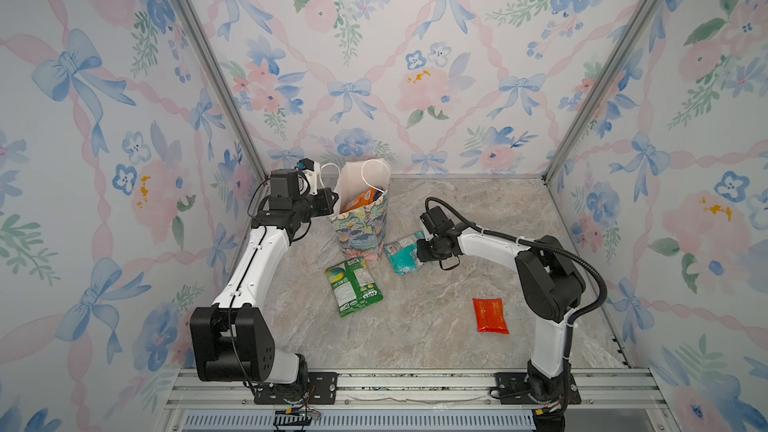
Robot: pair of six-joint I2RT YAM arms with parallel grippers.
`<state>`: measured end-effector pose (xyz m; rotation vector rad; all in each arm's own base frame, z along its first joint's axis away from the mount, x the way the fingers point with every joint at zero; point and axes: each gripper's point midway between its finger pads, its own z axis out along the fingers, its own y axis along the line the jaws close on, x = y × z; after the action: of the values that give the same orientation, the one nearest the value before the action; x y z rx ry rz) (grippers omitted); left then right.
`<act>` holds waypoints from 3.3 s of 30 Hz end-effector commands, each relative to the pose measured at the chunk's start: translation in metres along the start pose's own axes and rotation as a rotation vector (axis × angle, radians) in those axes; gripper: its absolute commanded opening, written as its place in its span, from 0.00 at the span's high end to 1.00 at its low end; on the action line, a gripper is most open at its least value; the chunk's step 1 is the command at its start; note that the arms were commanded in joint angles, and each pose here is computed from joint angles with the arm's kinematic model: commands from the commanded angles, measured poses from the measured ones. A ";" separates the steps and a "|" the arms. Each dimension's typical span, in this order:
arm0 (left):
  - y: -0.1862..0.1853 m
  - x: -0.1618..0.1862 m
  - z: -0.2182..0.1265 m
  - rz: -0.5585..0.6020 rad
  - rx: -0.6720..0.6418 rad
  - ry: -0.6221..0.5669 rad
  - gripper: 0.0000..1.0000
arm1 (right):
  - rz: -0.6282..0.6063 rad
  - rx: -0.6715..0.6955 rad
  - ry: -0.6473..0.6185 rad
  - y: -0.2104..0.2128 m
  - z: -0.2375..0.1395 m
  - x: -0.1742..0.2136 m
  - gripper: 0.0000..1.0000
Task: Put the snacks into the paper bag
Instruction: 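Close the right gripper on the teal packet's edge, then lift the teal packet and carry it over the bag mouth, then lower the teal packet down into the bag with the right gripper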
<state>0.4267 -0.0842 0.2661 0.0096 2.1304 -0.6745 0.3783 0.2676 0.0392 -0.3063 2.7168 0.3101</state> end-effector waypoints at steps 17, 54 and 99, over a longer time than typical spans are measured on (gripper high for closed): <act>-0.004 -0.005 -0.004 0.031 0.019 -0.016 1.00 | -0.065 -0.026 -0.177 0.014 -0.093 -0.040 0.95; -0.004 -0.004 -0.003 0.023 0.020 -0.009 1.00 | -0.393 -0.282 -0.656 0.157 -0.340 -0.107 0.99; -0.003 -0.002 0.000 0.018 0.028 0.001 1.00 | -0.353 -0.285 -0.981 0.149 -0.270 -0.303 1.00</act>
<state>0.4258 -0.0847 0.2647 0.0089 2.1372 -0.6793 0.5282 0.3796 0.4029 -0.4712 1.7190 0.4717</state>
